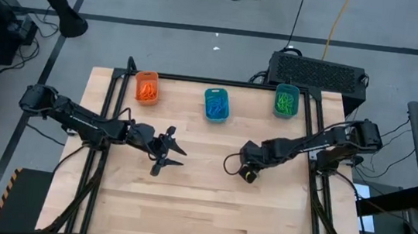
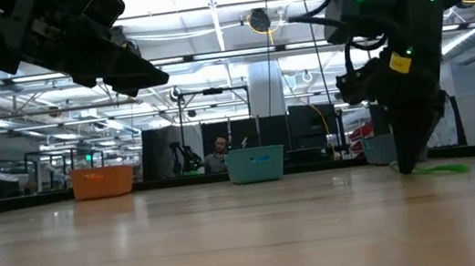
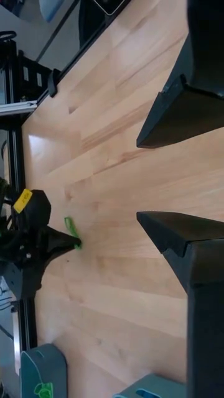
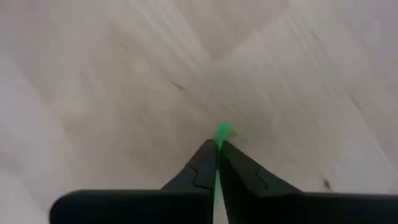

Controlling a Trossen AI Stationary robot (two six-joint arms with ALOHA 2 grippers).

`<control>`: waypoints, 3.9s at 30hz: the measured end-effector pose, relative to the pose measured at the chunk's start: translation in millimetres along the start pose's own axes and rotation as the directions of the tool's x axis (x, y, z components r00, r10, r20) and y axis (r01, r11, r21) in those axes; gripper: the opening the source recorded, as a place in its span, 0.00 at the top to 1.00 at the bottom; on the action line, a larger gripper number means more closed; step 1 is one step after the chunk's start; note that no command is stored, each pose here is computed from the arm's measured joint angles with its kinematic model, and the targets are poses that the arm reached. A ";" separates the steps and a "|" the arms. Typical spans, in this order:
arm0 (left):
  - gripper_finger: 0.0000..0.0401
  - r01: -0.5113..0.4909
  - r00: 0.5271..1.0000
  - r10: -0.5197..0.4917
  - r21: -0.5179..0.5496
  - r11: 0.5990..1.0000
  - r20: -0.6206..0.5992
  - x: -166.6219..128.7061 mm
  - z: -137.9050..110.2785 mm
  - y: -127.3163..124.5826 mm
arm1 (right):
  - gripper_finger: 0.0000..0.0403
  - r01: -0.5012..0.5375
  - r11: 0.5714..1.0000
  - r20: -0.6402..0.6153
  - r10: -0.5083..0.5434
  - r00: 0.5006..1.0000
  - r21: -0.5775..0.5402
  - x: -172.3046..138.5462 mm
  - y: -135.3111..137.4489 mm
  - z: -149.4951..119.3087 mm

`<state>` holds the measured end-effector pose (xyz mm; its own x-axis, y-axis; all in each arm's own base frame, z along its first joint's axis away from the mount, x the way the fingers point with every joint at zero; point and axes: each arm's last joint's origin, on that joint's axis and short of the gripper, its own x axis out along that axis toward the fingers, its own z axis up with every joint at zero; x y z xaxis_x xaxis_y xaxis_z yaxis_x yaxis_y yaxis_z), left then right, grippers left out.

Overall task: Sort rubber bands into baskets
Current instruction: Put the green rubber band into the dark blue bin, then return to Home Position

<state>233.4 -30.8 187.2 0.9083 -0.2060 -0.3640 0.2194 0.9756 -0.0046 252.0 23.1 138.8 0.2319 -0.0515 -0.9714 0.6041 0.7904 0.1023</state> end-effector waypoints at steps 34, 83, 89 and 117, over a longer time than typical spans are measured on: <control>0.54 -0.009 0.999 0.009 0.004 1.000 -0.035 -0.1 -3.2 0.3 | 1.00 0.305 0.948 0.002 -0.306 0.952 0.086 -110.9 -164.4 129.3; 0.54 -0.582 0.813 0.582 0.030 0.813 -0.018 -5.5 -0.2 17.3 | 0.58 0.358 0.868 -0.056 -0.362 0.930 0.345 -100.3 -263.9 129.6; 0.54 -0.579 0.815 0.578 0.032 0.815 0.025 -12.5 7.4 16.0 | 0.58 0.259 0.903 0.156 -0.327 0.932 0.343 -144.5 -239.9 123.5; 0.54 -0.553 0.824 0.556 -0.065 0.831 0.111 -106.5 16.8 6.6 | 0.58 -0.028 0.994 0.705 0.098 0.702 -0.110 -210.4 -76.4 26.7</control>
<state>144.0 -3.7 241.5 0.9096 0.3647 -0.1990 -0.3428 0.9294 0.1364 177.5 -42.7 341.0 0.7597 -0.3890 -0.5210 0.5096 0.8540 0.1054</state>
